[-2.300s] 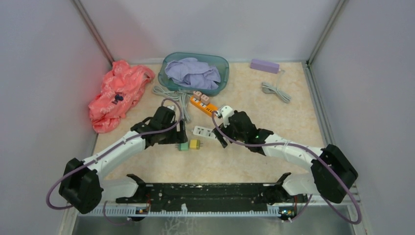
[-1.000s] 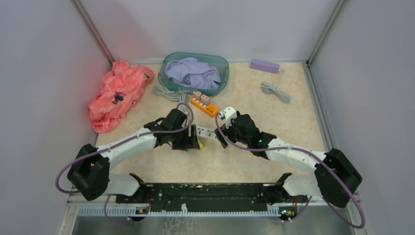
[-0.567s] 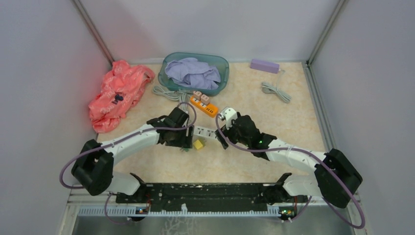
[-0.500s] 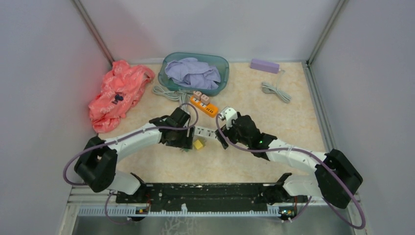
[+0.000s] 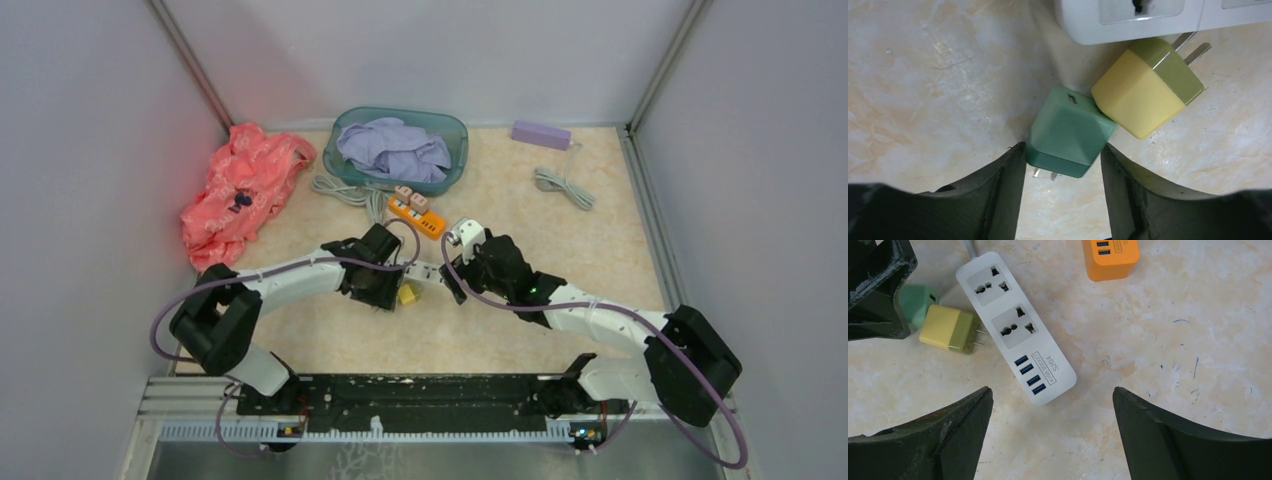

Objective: Insert the plug

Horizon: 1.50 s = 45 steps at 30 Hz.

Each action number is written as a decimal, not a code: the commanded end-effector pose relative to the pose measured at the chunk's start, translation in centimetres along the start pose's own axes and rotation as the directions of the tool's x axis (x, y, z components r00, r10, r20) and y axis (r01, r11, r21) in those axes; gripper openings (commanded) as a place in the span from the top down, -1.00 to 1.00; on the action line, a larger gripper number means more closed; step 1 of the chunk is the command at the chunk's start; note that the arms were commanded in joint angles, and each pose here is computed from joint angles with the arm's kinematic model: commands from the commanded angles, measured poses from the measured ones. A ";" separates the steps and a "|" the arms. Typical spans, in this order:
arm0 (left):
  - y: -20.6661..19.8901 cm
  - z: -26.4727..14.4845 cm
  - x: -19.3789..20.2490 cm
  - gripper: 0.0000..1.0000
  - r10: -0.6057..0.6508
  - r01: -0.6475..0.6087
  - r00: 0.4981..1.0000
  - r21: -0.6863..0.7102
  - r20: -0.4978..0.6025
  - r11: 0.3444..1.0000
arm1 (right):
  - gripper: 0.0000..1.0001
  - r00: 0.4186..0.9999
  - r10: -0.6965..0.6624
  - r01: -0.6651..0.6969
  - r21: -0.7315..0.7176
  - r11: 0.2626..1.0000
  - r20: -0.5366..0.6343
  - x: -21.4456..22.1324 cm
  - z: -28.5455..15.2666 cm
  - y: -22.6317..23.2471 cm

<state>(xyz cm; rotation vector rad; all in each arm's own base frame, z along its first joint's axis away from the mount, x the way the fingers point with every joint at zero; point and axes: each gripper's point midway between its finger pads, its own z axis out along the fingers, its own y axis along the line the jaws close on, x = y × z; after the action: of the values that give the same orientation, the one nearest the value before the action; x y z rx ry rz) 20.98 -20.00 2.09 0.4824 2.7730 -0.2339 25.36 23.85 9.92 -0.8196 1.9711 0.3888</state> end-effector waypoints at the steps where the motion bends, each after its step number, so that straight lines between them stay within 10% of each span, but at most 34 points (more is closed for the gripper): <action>1: -1.5 0.2 -0.5 -0.15 0.033 -0.034 0.999 0.047 0.022 0.998 | -0.79 0.996 0.013 -0.013 0.000 1.000 0.091 -2.7 -0.6 0.0; 22: -2.3 -4.1 -3.6 0.45 -0.050 -0.011 0.923 0.157 0.381 0.988 | -0.78 0.976 0.213 -0.217 -0.120 0.969 -0.049 -4.7 -3.1 2.8; 45: -7.0 -9.5 -8.3 0.56 -0.059 -0.264 0.662 0.305 0.747 0.915 | -0.61 0.868 0.439 -0.482 -0.185 0.856 -0.231 -10.8 -3.2 5.5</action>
<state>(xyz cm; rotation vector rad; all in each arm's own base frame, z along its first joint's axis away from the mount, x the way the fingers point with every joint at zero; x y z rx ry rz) 22.95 -25.66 11.68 0.4655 2.0147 -0.7157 22.55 28.82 17.55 -0.5746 2.3588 0.7788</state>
